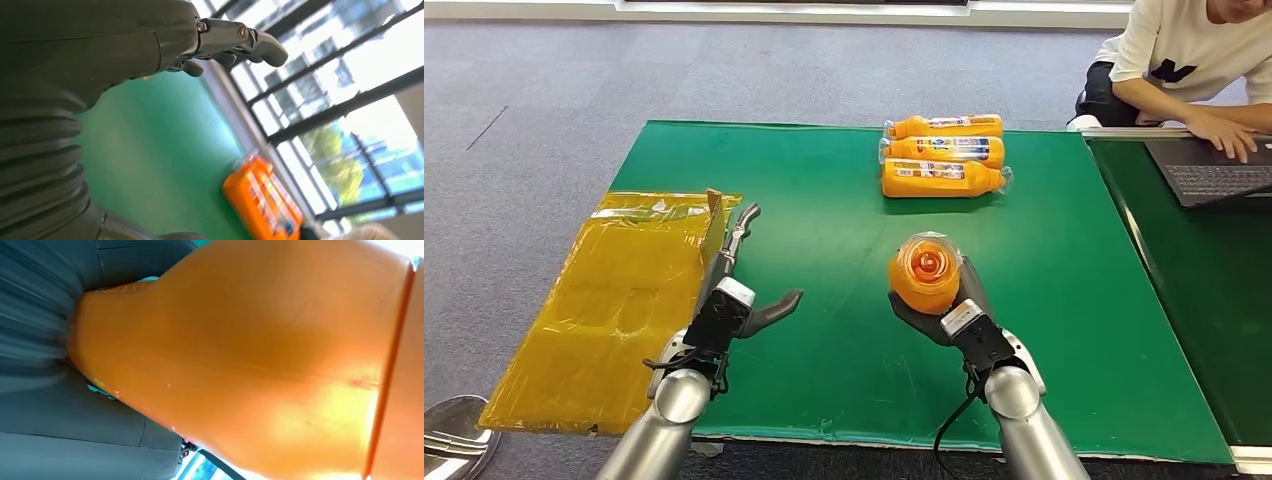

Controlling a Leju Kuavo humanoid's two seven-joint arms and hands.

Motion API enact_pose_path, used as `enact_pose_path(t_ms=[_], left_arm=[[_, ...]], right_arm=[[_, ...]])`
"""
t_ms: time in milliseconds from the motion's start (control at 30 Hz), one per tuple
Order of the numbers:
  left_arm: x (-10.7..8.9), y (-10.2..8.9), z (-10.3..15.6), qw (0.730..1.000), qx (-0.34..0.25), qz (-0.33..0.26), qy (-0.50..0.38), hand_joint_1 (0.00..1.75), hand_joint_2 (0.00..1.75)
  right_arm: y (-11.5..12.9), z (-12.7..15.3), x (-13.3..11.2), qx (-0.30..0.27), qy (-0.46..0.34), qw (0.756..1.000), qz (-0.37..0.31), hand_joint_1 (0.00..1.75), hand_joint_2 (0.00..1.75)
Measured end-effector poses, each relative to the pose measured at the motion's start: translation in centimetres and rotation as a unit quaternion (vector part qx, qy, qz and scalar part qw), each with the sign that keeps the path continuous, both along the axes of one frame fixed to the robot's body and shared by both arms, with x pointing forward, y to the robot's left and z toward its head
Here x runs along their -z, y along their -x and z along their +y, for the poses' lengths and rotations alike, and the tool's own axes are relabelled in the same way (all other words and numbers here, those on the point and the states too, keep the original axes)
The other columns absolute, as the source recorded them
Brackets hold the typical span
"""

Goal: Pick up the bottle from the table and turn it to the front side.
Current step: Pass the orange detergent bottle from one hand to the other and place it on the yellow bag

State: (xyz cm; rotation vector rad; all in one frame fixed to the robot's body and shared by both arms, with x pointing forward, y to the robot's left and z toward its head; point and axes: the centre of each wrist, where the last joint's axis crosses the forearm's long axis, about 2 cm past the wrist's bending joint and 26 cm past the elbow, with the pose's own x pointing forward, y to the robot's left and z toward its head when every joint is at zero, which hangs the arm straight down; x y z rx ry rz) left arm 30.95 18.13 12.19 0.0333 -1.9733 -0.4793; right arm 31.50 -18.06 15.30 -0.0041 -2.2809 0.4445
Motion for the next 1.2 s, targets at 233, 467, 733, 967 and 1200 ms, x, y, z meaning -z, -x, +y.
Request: enact_pose_path(t_ms=[233,467,733,967,1200], left_arm=[[-2.9,0.2,-3.5,0.995,-0.032,-0.098,0.012,0.0,1.75],[-4.0,0.5,-5.8,0.993,0.009,-0.101,0.054,0.0,1.75],[-5.3,0.5,-8.0,0.991,0.04,-0.105,0.066,0.0,1.75],[-5.3,0.5,-8.3,0.992,0.05,-0.098,0.065,0.0,1.75],[-4.7,0.6,-9.2,0.994,0.095,-0.04,0.04,0.0,1.75]], right_arm=[[-1.7,0.6,0.3,0.004,-0.021,1.0,0.008,1.75,1.75],[-2.7,1.5,1.5,-0.017,-0.076,0.996,0.044,1.75,1.75],[-3.4,3.3,1.5,-0.03,-0.086,0.994,0.063,1.75,1.75],[-3.6,3.7,1.7,-0.033,-0.077,0.994,0.07,1.75,1.75],[-4.5,3.8,1.0,-0.033,-0.046,0.996,0.064,1.75,1.75]])
